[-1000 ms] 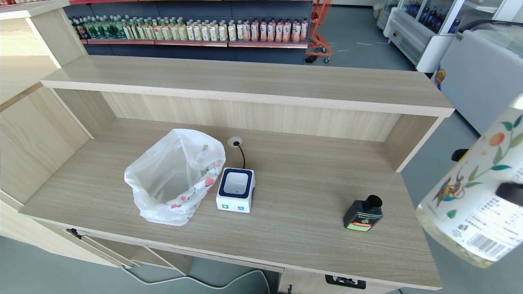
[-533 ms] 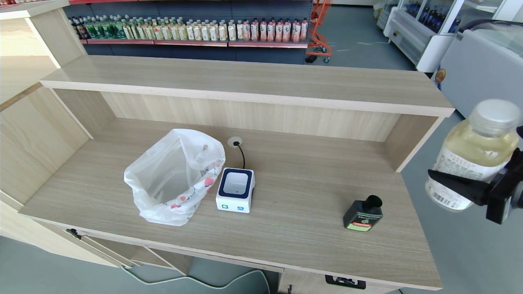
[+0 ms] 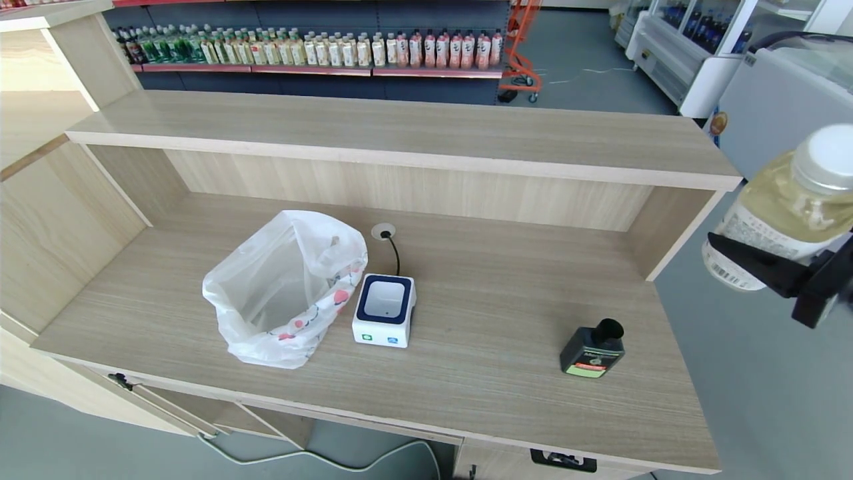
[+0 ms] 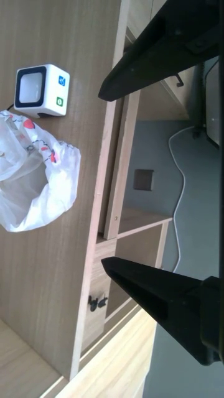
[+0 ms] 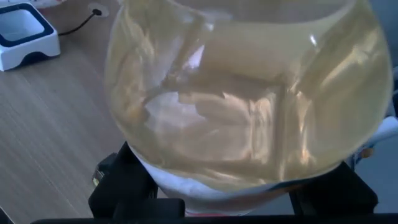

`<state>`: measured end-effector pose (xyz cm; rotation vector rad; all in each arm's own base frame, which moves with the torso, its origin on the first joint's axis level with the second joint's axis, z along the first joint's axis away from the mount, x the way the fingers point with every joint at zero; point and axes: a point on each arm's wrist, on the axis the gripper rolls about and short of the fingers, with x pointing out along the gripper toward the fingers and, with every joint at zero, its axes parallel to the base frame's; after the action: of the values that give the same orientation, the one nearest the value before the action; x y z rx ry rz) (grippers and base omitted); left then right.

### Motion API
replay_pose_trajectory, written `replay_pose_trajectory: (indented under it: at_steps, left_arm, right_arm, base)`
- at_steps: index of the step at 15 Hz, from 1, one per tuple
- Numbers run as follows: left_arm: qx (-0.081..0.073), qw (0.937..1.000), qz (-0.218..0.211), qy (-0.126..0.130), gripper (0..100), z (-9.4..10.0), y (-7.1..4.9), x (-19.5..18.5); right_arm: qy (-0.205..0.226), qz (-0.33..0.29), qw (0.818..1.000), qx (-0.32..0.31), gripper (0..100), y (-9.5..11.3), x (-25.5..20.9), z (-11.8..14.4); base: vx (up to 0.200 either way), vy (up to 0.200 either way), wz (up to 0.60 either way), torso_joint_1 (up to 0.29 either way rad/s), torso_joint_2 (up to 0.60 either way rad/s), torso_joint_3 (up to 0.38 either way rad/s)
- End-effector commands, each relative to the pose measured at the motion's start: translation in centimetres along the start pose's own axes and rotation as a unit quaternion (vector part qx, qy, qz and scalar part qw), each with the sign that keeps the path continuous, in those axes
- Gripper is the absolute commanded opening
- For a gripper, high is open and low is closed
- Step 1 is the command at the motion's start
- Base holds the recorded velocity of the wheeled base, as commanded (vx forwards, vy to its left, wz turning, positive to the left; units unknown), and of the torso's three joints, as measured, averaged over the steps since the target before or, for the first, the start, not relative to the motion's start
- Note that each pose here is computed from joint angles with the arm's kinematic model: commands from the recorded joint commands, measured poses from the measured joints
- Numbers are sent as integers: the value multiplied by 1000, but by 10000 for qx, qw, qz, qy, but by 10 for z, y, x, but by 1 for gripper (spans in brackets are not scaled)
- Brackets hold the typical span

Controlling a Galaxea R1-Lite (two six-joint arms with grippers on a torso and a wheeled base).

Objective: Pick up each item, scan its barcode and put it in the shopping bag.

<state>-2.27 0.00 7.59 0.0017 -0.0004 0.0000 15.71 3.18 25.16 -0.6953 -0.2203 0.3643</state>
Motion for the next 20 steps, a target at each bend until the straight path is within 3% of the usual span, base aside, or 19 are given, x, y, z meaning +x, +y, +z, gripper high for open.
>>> replay_pose_trajectory:
  at_steps: [1,10,16,20]
  left_arm:
    - [-1,10000,0,2,100,0,0,0]
    - [7,10000,0,10,100,0,0,0]
    - [-1,10000,0,10,100,0,0,0]
    - [-9,10000,0,10,100,0,0,0]
  right_arm:
    - [-96,170,9997,-115,0,12,1,-6]
    - [-303,273,9990,-162,0,17,2,0]
    - [-753,629,9952,-49,0,26,7,19]
    - [-655,725,9952,-18,0,30,18,16]
  base:
    - [0,0,0,0,0,0]
    - [0,0,0,0,0,0]
    - [0,200,0,1,3,5]
    - [0,200,0,2,2,6]
